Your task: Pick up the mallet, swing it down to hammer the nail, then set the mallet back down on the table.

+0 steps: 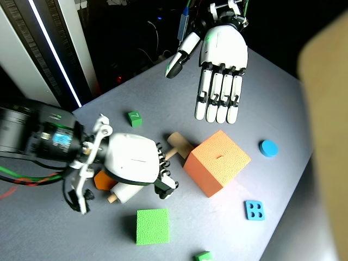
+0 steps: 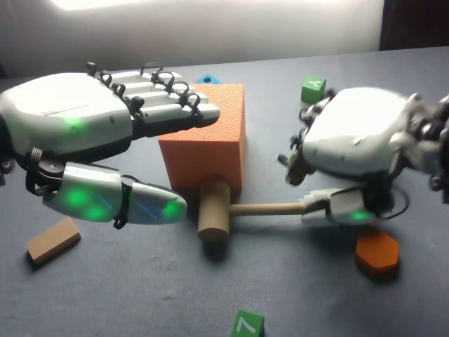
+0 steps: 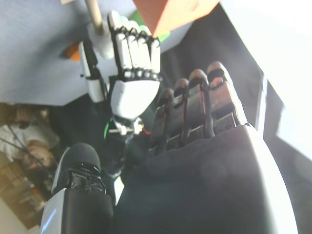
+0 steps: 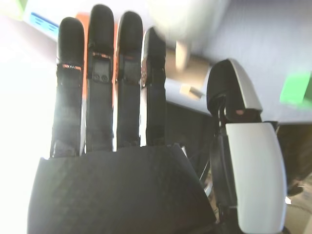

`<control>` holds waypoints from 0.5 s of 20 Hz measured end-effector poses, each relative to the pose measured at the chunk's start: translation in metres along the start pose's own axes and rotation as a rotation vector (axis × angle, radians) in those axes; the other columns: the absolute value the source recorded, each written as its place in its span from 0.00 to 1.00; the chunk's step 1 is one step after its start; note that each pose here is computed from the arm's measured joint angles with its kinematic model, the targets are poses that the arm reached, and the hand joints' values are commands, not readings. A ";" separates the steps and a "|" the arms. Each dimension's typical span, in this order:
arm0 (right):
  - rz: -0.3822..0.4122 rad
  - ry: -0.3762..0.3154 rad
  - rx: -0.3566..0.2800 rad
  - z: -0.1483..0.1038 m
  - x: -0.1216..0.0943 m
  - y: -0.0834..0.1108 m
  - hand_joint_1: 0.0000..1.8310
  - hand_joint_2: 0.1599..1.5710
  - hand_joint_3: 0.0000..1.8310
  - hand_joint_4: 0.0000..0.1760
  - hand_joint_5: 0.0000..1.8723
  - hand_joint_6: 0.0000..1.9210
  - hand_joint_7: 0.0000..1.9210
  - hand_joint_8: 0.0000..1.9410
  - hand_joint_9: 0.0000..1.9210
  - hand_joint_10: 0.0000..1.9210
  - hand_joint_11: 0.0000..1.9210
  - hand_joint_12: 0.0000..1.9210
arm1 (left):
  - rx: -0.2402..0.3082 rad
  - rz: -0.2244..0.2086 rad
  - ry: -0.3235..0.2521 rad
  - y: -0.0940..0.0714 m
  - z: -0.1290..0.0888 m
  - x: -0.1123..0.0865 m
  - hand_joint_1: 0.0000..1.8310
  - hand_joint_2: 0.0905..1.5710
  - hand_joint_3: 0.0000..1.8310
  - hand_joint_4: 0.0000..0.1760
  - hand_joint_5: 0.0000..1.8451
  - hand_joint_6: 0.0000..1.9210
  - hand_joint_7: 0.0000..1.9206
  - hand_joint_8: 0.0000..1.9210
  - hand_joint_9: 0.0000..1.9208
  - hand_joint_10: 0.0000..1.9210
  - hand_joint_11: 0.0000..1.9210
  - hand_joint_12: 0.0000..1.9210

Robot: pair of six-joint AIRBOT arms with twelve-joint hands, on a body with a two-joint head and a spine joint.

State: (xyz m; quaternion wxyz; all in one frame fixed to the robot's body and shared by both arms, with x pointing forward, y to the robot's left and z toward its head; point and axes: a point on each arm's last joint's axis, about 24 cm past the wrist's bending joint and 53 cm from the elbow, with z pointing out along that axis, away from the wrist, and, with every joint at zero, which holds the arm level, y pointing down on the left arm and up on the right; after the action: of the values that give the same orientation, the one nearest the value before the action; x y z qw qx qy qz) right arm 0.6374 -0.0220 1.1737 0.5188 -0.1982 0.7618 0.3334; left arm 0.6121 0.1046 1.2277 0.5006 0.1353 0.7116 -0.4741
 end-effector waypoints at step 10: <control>0.164 -0.072 0.019 -0.090 -0.032 0.018 0.27 0.74 0.00 0.00 0.24 0.93 0.26 0.99 0.29 1.00 0.29 1.00 | -0.047 0.056 0.008 0.011 -0.001 0.000 0.09 0.78 0.00 0.00 0.13 0.92 0.14 0.91 0.15 0.93 0.09 0.92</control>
State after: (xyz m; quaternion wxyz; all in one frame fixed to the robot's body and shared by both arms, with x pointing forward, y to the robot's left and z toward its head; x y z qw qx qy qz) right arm 0.5787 -0.0753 1.2302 0.5188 -0.1181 0.7595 0.3742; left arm 0.6195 0.1109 1.2216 0.5137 0.1453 0.7206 -0.4424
